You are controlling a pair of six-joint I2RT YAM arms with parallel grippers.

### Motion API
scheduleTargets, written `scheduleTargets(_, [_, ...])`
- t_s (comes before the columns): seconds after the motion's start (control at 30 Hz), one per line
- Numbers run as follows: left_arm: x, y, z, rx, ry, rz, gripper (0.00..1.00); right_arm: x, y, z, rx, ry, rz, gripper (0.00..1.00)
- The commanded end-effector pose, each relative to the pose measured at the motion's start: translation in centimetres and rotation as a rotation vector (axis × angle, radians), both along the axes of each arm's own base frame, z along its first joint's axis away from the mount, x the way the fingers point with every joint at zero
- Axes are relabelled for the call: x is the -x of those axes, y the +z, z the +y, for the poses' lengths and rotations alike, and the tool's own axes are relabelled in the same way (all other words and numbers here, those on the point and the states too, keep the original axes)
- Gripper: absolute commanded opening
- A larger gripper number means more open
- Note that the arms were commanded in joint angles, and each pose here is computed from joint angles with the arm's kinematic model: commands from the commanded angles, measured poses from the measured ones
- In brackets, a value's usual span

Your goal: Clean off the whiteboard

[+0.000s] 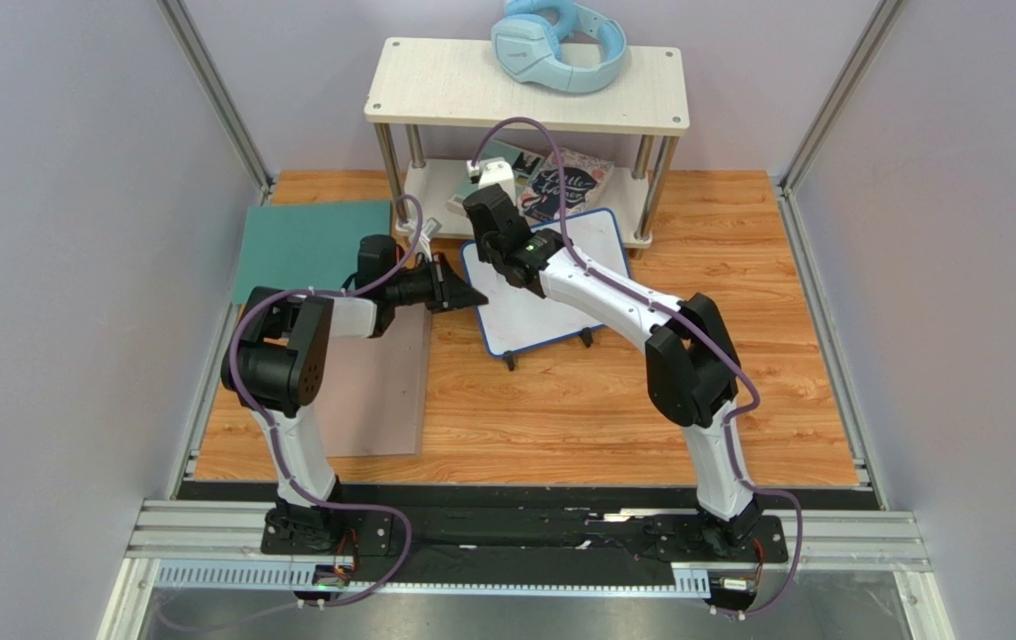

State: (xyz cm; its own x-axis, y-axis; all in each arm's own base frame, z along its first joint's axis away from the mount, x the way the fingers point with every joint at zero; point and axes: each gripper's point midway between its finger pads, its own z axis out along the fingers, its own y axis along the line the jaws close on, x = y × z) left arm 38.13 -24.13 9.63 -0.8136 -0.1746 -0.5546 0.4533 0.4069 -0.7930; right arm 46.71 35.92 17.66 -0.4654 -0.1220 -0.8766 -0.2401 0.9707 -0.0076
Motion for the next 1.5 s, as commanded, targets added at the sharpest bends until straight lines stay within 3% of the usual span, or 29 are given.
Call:
scheduleTargets(0.0, [-0.2,-0.3,-0.4,-0.03,-0.023,-0.059,0.0,2.7,-3.3,1.4,0.011,0.081,0.064,0.0])
scheduleTargets(0.4, [-0.1,-0.2,-0.4,-0.031,-0.022,-0.061,0.0,8.5,-9.6,-1.6,0.183,0.131,0.22,0.0])
scheduleTargets(0.7, [-0.1,-0.1,-0.4,-0.03,-0.024,-0.064,0.0,9.1,-13.0,-6.1,0.098,0.051,0.366,0.0])
scheduleTargets(0.97, [-0.1,-0.1,-0.4,-0.031,-0.023,-0.065,0.0,10.8,-15.0,-10.0,0.212,-0.031,0.43,0.0])
scheduleTargets(1.47, [0.0,0.3,-0.3,-0.03,-0.022,-0.079,0.0,13.3,-13.8,-14.8,0.249,-0.175,0.423,0.0])
